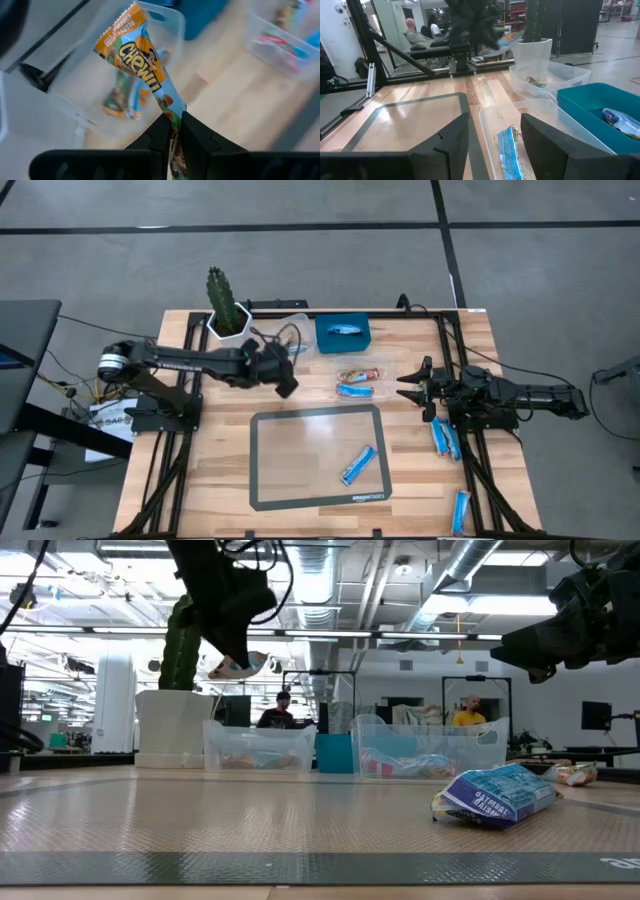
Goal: Pick and place Granola Bars by type
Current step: Put the yellow granola bar into the top transparent bin
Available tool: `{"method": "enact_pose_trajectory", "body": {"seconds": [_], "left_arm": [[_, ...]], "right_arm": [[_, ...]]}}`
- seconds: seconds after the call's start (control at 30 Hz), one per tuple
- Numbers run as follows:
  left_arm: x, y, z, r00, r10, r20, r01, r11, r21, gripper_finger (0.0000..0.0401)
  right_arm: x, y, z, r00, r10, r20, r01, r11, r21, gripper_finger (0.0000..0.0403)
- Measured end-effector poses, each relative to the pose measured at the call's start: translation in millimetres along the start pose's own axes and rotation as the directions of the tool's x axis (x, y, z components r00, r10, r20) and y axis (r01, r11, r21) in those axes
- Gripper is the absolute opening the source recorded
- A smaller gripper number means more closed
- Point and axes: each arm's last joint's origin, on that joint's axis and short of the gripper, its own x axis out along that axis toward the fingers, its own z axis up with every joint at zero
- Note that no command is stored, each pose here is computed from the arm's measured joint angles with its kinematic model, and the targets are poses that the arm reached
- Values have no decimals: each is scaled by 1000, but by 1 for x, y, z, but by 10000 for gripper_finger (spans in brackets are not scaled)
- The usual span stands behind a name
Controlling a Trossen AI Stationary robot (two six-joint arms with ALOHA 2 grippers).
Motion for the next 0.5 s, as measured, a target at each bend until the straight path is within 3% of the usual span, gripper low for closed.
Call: {"method": "enact_pose_trajectory", "body": {"seconds": [0.5], "left_arm": [[45, 74, 33, 989, 150, 6, -150, 987, -53, 29]], "right_arm": [[0, 0, 0, 1000, 0, 0, 0, 1000, 0, 170]]}}
